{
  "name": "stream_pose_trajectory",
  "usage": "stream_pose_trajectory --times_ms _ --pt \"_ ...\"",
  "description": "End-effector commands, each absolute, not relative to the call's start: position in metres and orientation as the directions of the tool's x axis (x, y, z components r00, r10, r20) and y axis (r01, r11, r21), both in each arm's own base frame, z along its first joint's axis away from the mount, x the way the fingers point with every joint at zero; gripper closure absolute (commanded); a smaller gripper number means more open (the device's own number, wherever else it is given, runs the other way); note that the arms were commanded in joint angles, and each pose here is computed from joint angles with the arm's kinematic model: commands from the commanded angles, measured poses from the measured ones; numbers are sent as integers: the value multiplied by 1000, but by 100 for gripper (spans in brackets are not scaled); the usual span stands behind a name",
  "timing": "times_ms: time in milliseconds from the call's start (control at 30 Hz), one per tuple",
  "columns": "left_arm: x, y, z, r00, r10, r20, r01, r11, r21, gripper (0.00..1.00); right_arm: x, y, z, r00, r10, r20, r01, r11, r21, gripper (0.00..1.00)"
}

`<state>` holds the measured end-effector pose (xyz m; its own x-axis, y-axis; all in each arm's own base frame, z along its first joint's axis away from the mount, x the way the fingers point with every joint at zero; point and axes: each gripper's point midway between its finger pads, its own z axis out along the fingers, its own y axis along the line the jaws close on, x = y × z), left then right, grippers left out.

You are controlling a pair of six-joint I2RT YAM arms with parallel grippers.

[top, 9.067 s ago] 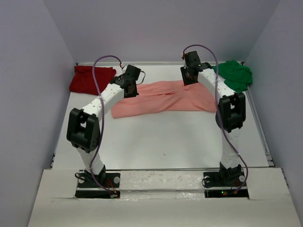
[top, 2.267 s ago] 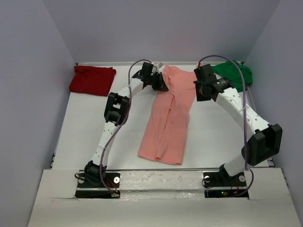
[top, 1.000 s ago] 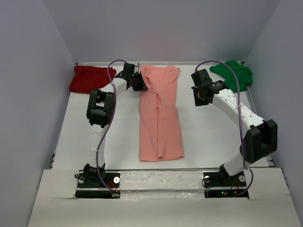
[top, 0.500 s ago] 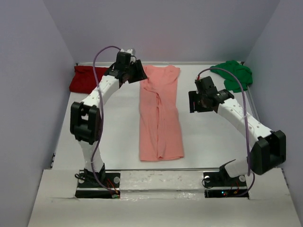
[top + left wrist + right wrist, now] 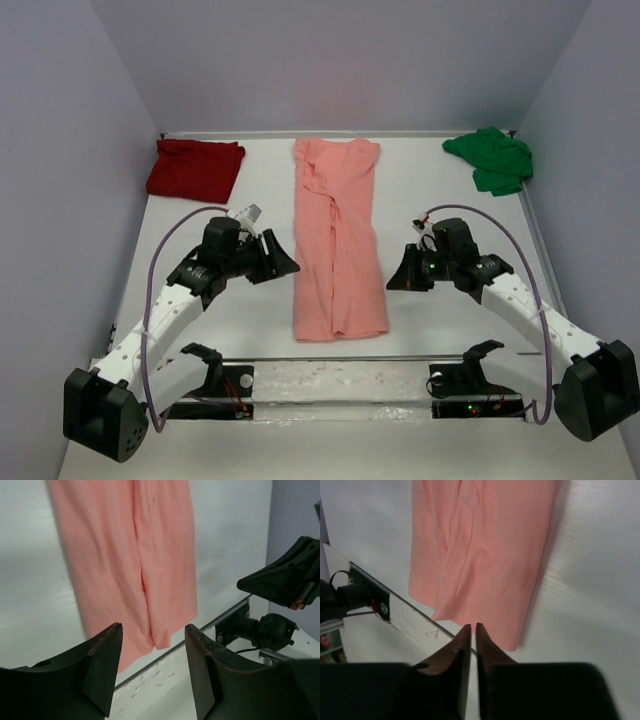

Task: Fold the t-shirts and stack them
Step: Grab the bottom of the folded rectangular tshirt with both arms

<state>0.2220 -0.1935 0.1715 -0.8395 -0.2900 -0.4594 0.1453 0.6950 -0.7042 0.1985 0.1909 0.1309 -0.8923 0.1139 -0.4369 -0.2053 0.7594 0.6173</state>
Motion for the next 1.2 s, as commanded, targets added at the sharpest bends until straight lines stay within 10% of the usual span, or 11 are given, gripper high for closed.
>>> stream_pose_trajectory --times_ms 0,1167 --pt "202 -200 152 -875 -313 -370 95 638 -764 38 193 230 147 -912 61 -405 -293 595 748 100" --pt "196 -228 143 -901 -240 -361 134 639 -758 40 123 334 28 -959 -202 -196 -281 636 718 100"
